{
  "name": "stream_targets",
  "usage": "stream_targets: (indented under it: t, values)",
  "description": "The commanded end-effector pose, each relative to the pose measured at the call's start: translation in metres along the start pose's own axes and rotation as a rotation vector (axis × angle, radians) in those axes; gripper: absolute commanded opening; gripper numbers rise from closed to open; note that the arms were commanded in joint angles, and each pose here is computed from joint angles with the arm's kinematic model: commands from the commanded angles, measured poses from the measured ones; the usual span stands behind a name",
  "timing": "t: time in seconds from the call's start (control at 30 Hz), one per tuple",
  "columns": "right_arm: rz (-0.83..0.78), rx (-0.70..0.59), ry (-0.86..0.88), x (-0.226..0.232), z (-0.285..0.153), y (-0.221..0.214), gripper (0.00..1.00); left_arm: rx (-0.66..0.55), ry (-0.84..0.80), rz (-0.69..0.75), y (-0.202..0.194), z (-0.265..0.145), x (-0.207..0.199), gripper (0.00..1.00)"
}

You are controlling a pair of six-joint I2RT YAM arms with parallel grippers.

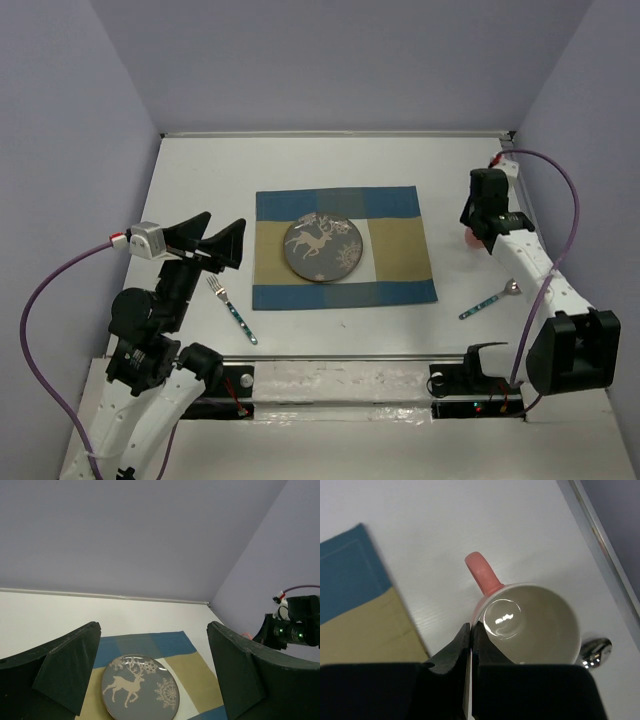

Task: Set the dinner table for one person

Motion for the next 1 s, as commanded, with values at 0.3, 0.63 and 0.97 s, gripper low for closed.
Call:
stream_targets:
  t: [0.3, 0.63, 0.97]
  values:
    - [-0.355, -0.113, 0.435, 0.185, -0.011, 0.044, 0.00, -0.035, -0.017, 0.008, 0.005, 0.004, -0.002, 0.99]
    - [-0.465, -0.060, 0.493, 0.236, 0.007, 0.022, 0.00, -0.029, -0.027, 0.007, 0.004, 0.005, -0.003, 0.99]
    - [-0.483, -0.025, 0.448, 0.243, 0.030, 0.007, 0.00, -0.029, -0.025, 0.006, 0.004, 0.005, -0.003, 0.99]
Point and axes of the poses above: each gripper's point midway between its finger pads, its own z axis out along the fingers, its own x axis along the line the jaws close on, y = z × x, the point moved 7 cm from there along -z, back along the fingers, and after that the axes turned 7 degrees about z, right-handed, at the moved point
